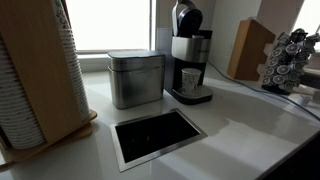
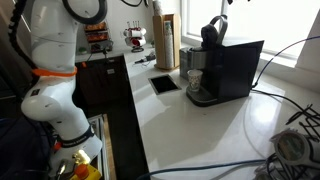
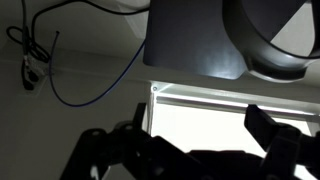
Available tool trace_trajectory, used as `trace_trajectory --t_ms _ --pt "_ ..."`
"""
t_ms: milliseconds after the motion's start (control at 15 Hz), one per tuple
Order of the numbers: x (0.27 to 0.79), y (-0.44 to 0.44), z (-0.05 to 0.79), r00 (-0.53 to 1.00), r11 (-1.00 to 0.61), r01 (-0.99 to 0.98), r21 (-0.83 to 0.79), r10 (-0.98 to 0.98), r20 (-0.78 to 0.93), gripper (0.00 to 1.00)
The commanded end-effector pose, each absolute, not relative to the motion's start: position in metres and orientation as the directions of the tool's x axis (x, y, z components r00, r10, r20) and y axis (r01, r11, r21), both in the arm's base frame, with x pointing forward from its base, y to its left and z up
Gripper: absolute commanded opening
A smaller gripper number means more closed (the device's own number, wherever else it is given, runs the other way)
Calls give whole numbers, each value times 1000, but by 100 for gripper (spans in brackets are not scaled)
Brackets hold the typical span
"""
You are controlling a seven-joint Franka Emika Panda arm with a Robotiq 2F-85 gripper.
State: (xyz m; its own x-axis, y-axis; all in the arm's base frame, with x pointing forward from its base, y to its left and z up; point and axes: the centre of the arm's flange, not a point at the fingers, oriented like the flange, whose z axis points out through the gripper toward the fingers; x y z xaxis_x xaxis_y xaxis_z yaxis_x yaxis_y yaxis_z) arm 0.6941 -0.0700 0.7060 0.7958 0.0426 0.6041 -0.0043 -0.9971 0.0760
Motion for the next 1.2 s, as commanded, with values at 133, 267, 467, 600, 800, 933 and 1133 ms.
trace_trajectory --t_ms 133,267,467,600,800,933,1133 --pt "722 -60 682 859 -989 -110 101 -44 510 100" --pt "730 -62 683 824 -974 -203 99 -115 555 100" --pt "736 -62 687 816 -968 -240 75 -159 556 100" --pt "740 -58 686 822 -968 -241 69 -166 545 100" --pt "743 -53 680 830 -969 -240 59 -173 531 100" --pt "747 -51 676 821 -974 -225 14 -182 541 100" --pt "752 -46 675 827 -978 -207 -8 -179 532 100"
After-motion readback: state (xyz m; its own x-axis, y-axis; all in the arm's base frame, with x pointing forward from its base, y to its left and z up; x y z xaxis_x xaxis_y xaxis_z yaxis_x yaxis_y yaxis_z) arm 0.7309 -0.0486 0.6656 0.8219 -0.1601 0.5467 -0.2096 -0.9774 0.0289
